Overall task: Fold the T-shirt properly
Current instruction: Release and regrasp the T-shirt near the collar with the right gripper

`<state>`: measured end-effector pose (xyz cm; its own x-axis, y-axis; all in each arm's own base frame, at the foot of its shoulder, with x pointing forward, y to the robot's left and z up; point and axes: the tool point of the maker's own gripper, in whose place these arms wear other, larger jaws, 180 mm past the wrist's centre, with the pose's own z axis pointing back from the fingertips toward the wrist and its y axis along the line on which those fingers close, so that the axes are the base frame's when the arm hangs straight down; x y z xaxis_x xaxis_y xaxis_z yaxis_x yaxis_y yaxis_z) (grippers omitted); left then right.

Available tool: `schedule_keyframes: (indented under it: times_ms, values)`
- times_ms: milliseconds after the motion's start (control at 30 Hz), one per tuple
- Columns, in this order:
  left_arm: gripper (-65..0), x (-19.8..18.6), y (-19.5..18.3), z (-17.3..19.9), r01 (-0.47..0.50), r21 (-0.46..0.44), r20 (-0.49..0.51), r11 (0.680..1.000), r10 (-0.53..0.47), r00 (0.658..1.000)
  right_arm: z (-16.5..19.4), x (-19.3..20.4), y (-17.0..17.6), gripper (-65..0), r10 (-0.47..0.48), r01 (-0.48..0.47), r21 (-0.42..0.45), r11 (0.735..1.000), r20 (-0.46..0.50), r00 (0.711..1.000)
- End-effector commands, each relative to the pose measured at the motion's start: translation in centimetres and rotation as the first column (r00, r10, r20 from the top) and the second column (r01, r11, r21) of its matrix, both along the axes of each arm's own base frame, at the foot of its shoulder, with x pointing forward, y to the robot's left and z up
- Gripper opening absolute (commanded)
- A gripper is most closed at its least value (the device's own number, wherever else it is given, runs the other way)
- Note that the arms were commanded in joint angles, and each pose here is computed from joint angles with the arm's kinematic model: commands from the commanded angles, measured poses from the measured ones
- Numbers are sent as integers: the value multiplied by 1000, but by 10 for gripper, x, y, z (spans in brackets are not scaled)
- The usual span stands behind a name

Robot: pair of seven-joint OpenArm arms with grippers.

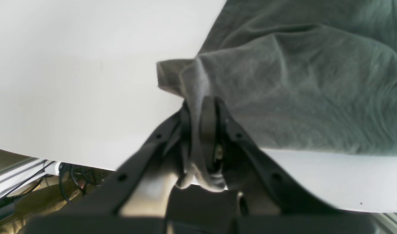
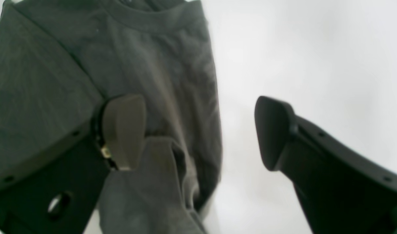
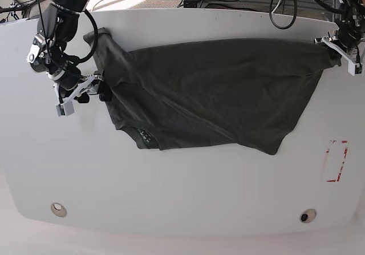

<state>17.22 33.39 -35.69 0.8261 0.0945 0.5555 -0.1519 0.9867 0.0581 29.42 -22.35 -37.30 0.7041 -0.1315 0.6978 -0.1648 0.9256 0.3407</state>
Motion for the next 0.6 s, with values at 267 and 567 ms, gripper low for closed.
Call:
schedule_keyframes:
  times_ms: [267,567]
  values:
    - [-650,7,4,11,11,22,38,1000,-12,999,-8,61,7,-160,20,-20,-33,999,10,1000]
    - [-650,6,5,11,8,24,38,1000,-9,999,-23,69,36,-160,71,-71,8,997,13,997]
